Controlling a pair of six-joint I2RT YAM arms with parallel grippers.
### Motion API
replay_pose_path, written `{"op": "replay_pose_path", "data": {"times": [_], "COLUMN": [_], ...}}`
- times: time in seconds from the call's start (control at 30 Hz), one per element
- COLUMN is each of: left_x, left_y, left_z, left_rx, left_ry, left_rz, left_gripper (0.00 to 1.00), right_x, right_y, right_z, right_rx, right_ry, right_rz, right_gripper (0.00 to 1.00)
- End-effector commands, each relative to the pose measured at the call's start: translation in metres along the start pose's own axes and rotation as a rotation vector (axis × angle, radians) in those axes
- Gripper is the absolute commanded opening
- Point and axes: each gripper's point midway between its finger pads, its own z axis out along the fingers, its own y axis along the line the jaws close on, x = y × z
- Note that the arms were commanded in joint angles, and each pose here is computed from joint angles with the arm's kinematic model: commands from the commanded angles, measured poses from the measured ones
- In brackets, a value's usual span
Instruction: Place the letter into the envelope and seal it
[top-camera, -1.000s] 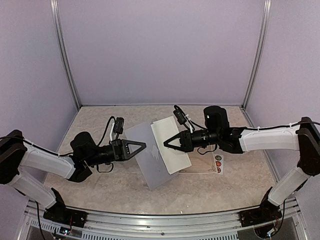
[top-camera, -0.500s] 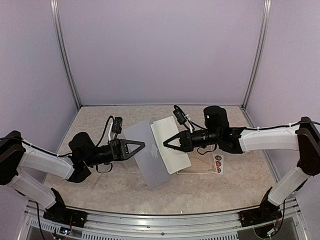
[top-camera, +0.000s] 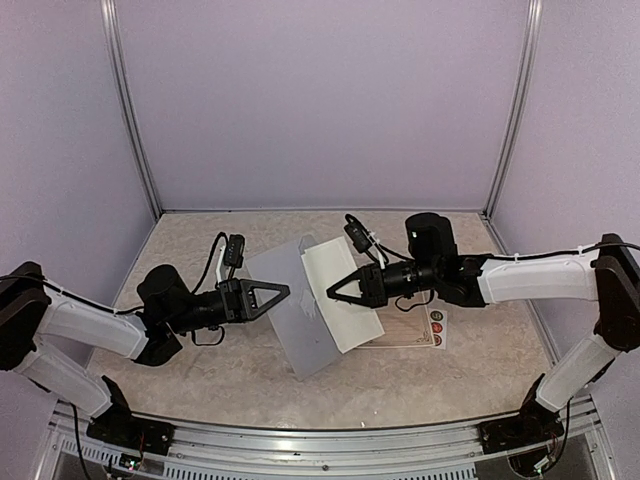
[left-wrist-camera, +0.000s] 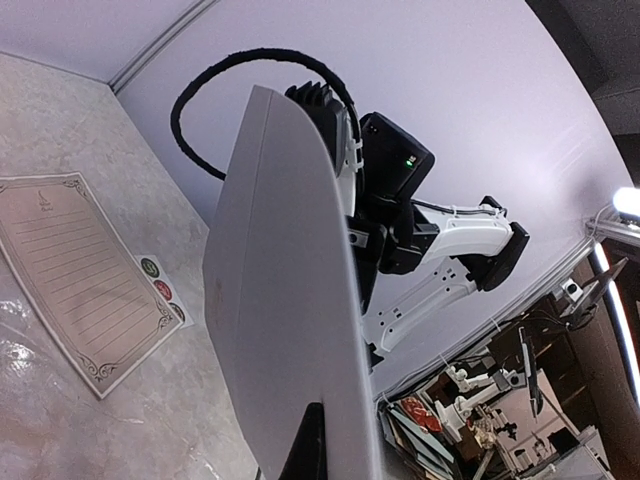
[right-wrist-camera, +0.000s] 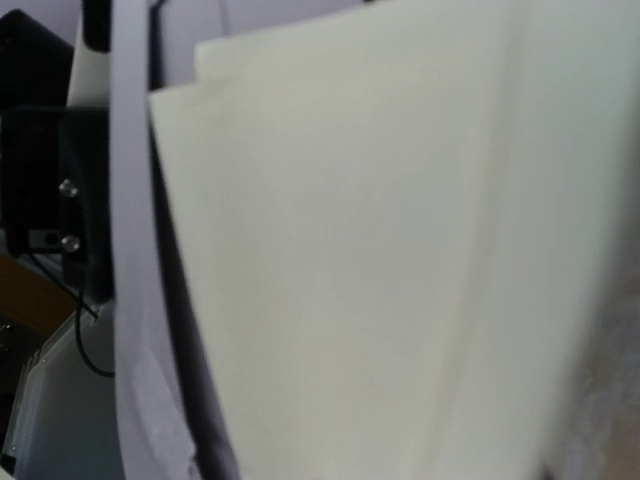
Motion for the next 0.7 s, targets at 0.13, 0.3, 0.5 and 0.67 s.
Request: {"op": "replay_pose_path", "data": {"times": [0.13, 0.3, 0.5, 0.67], "left_x": [-0.002, -0.001, -0.003, -0.002], "left_y": [-0.017, -0.017, -0.012, -0.011], "left_z": [0.005, 0.007, 0.007, 0.008], "left_rx": [0.064, 0.071, 0.049, 0.047], "left_ry": [0.011, 0.016, 0.003, 0.004], "left_rz": [0.027, 0.022, 0.019, 0.013], "left_gripper": [0.00, 0.00, 0.06, 0.12], "right_x": [-0.007, -0.009, -0.012, -0.018], "right_y": [0.025, 0.026, 0.034, 0.040], "right_z": [0.004, 0.006, 0.004, 0.003], "right_rx": [-0.079, -0.087, -0.141, -0.178], "right_ry": [0.009, 0.001, -0.027, -0.066], "right_rz": [-0.090, -0.101, -0.080, -0.061], "right_gripper": [0.00, 0.00, 0.00, 0.00]}}
